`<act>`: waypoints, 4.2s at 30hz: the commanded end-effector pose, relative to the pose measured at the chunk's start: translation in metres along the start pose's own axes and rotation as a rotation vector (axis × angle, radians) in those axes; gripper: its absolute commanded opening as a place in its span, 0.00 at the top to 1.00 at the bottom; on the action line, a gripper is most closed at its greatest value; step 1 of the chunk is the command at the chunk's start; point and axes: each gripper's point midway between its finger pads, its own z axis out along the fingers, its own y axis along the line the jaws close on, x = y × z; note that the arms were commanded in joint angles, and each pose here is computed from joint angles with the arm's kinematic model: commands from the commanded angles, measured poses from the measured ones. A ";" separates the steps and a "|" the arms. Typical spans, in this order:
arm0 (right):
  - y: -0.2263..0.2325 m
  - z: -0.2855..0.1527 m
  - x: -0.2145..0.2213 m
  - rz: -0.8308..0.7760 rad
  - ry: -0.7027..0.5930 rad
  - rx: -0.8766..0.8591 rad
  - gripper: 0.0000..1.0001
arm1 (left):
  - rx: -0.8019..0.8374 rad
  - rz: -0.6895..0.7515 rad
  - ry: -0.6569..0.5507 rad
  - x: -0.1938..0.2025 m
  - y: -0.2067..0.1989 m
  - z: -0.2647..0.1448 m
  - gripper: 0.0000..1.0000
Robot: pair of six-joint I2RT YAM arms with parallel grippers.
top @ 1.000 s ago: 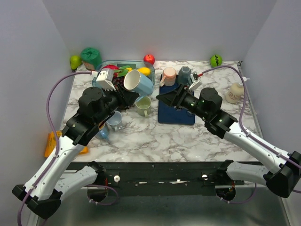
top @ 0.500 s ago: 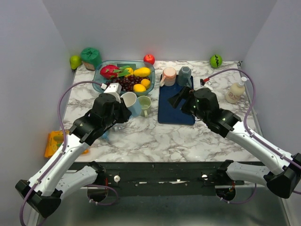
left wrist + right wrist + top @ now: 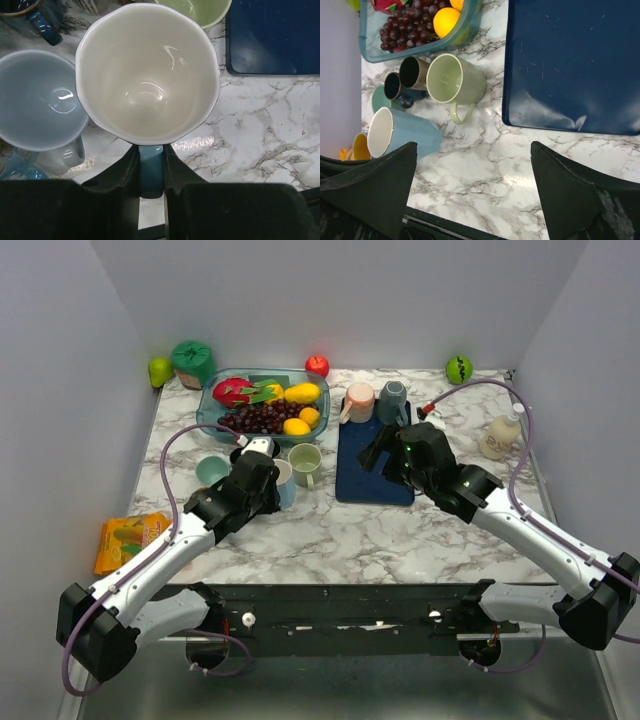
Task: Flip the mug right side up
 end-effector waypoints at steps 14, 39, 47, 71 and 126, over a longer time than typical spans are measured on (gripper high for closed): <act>-0.007 0.012 -0.003 -0.072 0.014 0.057 0.00 | -0.044 -0.041 -0.230 -0.016 0.010 0.044 1.00; -0.028 0.154 -0.044 -0.206 0.060 0.284 0.01 | 0.018 -0.098 -0.245 -0.016 0.007 0.017 0.25; -0.030 0.217 -0.058 -0.174 0.110 0.293 0.12 | 0.013 -0.119 -0.327 -0.045 0.008 -0.018 0.19; -0.069 0.304 -0.050 0.109 0.050 0.430 0.20 | 0.107 -0.130 -0.420 -0.087 -0.011 -0.066 0.17; -0.116 0.192 0.035 -0.432 0.336 0.393 0.87 | 0.130 -0.157 -0.416 -0.077 -0.011 -0.058 0.16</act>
